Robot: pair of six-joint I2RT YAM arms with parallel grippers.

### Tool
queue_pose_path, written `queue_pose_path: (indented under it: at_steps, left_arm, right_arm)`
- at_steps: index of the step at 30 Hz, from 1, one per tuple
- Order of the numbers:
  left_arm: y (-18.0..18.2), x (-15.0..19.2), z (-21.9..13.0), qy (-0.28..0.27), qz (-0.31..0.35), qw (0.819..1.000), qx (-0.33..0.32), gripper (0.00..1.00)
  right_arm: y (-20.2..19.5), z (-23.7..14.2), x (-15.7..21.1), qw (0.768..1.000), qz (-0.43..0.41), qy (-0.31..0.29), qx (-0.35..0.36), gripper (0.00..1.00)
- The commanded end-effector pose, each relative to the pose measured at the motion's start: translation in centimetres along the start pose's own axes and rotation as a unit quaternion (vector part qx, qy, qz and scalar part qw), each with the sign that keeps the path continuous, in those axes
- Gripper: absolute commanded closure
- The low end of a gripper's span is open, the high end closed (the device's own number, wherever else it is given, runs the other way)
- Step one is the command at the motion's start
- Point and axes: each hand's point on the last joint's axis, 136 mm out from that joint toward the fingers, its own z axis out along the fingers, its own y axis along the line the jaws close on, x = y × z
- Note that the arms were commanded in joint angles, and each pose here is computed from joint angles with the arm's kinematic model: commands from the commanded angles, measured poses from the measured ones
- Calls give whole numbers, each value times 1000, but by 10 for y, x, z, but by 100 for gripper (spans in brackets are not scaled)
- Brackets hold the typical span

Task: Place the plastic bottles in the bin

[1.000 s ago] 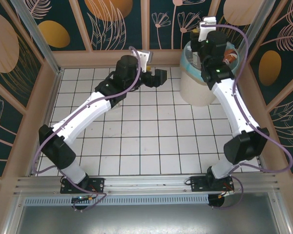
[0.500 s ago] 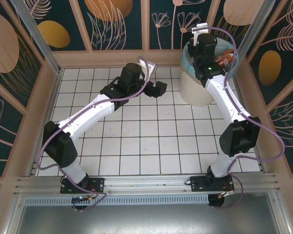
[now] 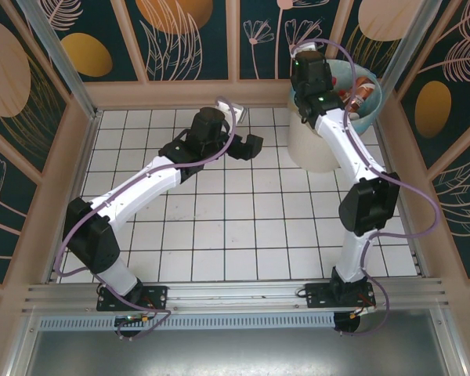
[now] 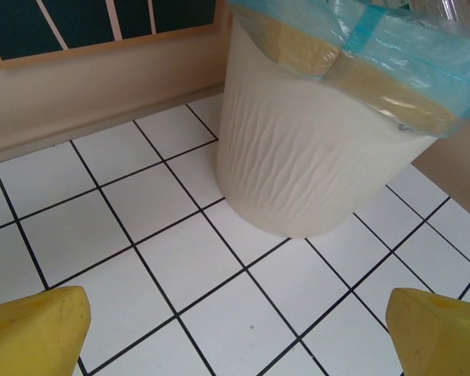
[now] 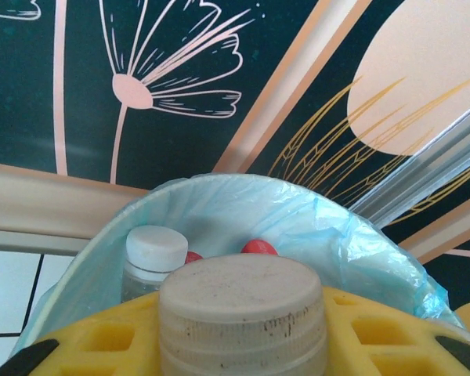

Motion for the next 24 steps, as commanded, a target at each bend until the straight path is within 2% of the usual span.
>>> queue_pose_path:
  at_steps: [1, 4, 8, 16, 20, 24]
  left_arm:
    - [0, -17, -13, -29, -8, 1000, -6, 3]
    - [2, -20, -16, -34, -7, 999, -12, 3]
    - [3, -22, -18, -39, -10, 999, -15, 3]
    - [7, -18, -14, -35, -18, 999, -22, 3]
    - [5, -15, -12, -31, -21, 999, -18, 3]
    - [8, -15, -12, -32, -22, 999, -24, 3]
  right_arm:
    - [25, 11, 29, 998, 6, 62, -30, 78]
    - [16, 4, 5, 998, 33, 39, -26, 81]
    - [-13, -15, -37, 997, 69, -22, 7, 87]
    - [-57, -53, -95, 980, 117, -141, 79, 87]
    - [-61, -61, -114, 967, 110, -193, 124, 87]
    - [-57, -46, -110, 964, 87, -187, 167, 86]
